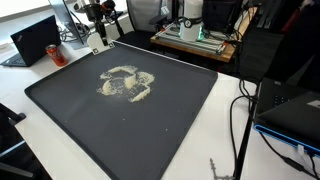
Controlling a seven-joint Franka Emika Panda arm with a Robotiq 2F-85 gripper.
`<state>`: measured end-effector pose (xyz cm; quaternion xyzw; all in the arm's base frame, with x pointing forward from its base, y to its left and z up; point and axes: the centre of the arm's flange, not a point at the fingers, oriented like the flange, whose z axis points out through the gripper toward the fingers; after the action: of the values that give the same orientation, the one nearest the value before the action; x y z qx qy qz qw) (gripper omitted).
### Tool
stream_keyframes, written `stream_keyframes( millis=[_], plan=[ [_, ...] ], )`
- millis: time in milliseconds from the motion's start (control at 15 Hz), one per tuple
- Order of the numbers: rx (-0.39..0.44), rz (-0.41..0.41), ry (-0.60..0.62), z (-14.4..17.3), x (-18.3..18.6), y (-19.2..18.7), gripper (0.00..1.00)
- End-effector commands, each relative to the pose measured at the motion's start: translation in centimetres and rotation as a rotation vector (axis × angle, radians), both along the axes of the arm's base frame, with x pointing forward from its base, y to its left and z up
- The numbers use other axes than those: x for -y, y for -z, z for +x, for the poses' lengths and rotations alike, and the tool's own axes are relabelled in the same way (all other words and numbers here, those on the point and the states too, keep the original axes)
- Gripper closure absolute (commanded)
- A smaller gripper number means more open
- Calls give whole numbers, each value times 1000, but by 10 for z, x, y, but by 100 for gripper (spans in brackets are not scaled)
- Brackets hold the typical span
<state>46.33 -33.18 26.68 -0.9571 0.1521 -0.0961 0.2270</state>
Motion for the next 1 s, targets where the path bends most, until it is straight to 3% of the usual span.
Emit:
stream_keyframes(
  millis=[0,467,933],
  plan=[
    [38,-117,-62,-12,-49,-35,99],
    [52,-327,-83,17,-127,-81,99],
    [12,-557,-73,52,-216,-93,99]
  ],
)
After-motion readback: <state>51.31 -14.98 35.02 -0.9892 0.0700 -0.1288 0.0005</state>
